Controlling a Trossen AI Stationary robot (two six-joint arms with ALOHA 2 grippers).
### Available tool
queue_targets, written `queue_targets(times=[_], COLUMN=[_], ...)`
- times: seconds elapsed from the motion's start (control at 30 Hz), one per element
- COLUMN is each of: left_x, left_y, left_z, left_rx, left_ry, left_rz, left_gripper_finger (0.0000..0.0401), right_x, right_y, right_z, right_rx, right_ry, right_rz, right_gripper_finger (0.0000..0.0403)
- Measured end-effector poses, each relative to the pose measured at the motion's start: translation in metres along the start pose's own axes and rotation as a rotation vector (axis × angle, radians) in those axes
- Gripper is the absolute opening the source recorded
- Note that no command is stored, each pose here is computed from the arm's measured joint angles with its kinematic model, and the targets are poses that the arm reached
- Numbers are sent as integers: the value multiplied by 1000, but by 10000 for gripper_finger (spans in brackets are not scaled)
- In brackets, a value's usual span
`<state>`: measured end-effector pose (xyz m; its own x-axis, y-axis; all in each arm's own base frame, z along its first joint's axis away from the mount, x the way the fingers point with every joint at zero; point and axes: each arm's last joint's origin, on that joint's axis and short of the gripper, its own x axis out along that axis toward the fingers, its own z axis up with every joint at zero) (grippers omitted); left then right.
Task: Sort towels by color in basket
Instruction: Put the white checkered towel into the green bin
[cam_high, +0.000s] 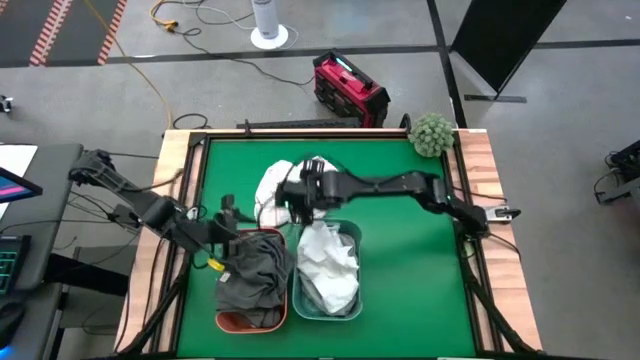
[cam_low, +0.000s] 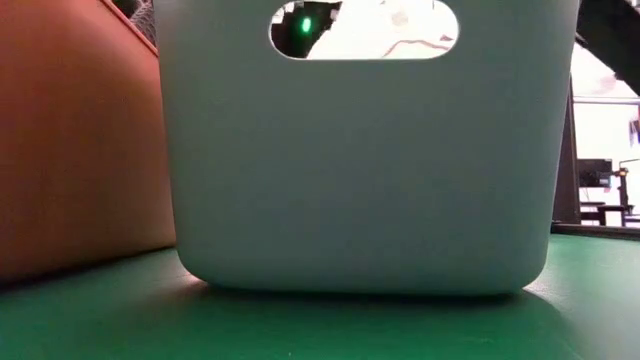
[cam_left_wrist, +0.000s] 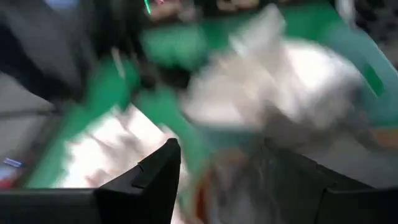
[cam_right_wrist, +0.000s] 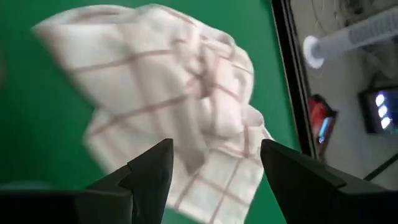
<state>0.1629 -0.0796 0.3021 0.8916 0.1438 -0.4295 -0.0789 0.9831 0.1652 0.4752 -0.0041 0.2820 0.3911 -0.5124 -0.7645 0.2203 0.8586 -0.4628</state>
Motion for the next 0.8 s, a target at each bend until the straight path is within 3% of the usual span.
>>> queue_targets(times=[0.1,0.2,0.33,0.57,0.8], left_x=[-10,-16,-14,4,9], left_y=[8,11,9,0,-5], left_z=[16,30,34,30,30], left_rx=[-36,-35,15,8,18], left_ry=[-163,-289,-314,-258,-255], left_rz=[119,151,162,170,165], left_gripper_finger=[208,208,208,208,208], right_x=[27,49,74,99,112], right_y=[-27,-52,-71,-60,-30], right_z=[2,0,-7,-18,-16], right_rx=[95,215,272,209,134], right_ry=[-27,-36,1,99,86], right_rz=[41,125,167,257,307], right_gripper_finger=[281,281,281,281,281])
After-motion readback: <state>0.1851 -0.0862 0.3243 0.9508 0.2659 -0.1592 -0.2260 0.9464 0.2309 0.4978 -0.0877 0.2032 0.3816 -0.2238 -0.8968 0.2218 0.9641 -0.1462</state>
